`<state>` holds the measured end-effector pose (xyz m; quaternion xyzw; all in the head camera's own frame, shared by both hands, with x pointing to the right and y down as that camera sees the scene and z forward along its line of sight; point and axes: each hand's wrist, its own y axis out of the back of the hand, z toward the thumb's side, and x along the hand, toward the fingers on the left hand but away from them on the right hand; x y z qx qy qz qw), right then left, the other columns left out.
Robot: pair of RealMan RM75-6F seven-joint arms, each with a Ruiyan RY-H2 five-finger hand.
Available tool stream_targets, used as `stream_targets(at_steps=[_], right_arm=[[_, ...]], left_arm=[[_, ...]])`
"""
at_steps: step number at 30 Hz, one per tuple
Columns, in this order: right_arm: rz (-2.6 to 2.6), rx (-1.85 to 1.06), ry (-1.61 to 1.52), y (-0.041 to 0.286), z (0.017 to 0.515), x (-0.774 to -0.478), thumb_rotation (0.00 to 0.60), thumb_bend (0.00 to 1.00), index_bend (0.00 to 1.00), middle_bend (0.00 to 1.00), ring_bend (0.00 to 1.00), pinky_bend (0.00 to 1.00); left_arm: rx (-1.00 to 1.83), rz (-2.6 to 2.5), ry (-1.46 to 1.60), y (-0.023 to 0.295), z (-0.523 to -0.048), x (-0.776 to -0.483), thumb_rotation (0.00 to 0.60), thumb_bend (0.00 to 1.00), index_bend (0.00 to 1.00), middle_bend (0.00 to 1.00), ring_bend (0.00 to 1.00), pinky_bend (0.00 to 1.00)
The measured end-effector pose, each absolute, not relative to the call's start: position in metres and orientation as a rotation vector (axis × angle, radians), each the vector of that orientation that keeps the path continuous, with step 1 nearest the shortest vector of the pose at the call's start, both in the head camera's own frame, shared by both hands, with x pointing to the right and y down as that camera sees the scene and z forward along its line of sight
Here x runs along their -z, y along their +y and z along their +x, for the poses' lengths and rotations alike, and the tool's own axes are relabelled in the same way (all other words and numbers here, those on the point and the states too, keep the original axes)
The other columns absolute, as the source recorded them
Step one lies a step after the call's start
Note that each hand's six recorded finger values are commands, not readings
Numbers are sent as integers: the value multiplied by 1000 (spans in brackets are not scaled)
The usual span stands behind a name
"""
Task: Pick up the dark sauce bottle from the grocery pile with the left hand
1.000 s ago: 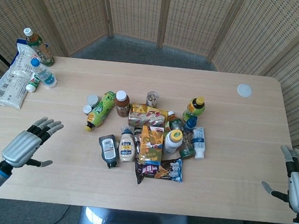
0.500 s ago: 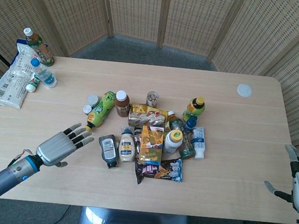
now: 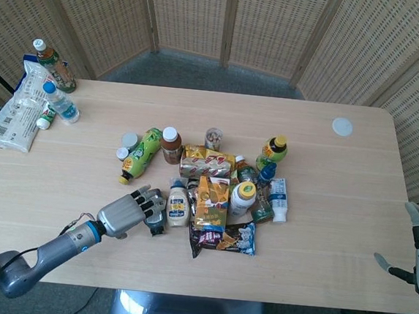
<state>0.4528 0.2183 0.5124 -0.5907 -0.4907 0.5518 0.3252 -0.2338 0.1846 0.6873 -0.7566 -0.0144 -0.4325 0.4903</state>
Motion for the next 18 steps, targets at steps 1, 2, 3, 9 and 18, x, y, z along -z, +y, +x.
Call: stream_targets(at_steps=[1, 2, 3, 9, 18], right_arm=[[-1550, -1446, -1287, 218, 453, -512, 590, 0, 0, 0, 0, 0], [-1551, -1446, -1288, 218, 453, -512, 588, 0, 0, 0, 0, 0], [-1552, -1445, -1289, 218, 453, -512, 589, 0, 0, 0, 0, 0], [-1552, -1442, -1302, 217, 455, -510, 591, 0, 0, 0, 0, 0], [-1556, -1435, -1309, 217, 457, -509, 589, 0, 0, 0, 0, 0]], left_arm=[[1048, -1834, -38, 184, -231, -689, 600, 3, 17, 0, 0, 0], [1045, -1831, -41, 183, -227, -690, 600, 3, 16, 0, 0, 0], [1041, -1828, -45, 182, -223, -692, 600, 3, 16, 0, 0, 0], [1031, -1821, -55, 183, -206, -701, 600, 14, 22, 0, 0, 0], [1024, -1805, -50, 187, -198, -709, 600, 26, 75, 0, 0, 0]])
